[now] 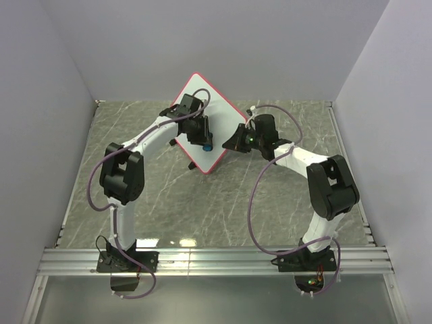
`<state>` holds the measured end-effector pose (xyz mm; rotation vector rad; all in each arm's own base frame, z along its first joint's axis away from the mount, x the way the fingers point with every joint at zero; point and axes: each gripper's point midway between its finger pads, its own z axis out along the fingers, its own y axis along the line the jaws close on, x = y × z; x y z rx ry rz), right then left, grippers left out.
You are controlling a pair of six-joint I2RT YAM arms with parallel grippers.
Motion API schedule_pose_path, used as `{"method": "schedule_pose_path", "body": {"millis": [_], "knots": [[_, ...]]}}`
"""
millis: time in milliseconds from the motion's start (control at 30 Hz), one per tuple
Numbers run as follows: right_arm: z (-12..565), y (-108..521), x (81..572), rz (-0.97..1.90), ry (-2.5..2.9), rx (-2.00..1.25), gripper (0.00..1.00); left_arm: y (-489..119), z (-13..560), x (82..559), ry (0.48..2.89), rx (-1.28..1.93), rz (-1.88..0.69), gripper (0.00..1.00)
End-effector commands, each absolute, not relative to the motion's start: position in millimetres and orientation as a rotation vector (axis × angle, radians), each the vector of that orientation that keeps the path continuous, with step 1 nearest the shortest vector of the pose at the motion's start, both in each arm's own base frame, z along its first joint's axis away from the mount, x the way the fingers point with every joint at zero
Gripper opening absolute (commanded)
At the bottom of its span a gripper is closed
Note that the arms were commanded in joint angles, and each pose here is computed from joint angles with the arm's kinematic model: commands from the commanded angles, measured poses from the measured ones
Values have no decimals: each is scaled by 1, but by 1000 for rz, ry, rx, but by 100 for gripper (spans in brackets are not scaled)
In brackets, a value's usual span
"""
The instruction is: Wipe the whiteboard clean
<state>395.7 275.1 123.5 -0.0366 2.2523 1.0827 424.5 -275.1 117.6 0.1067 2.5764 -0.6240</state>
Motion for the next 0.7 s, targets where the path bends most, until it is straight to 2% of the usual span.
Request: {"method": "schedule_pose_path", "body": {"millis": [0, 333, 467, 667], "knots": [[75, 289, 304, 1164, 2604, -285, 0, -306, 120, 467, 2445, 139, -735, 0], [75, 296, 312, 1187, 2622, -321, 0, -240, 72, 492, 2541, -54, -692, 0], [72, 296, 315, 1176, 2633, -324, 0, -209, 81, 507, 2516, -106, -686, 0], [68, 292, 312, 1153, 2644, -330, 0, -225, 125, 527, 2419, -40, -794, 0]]}}
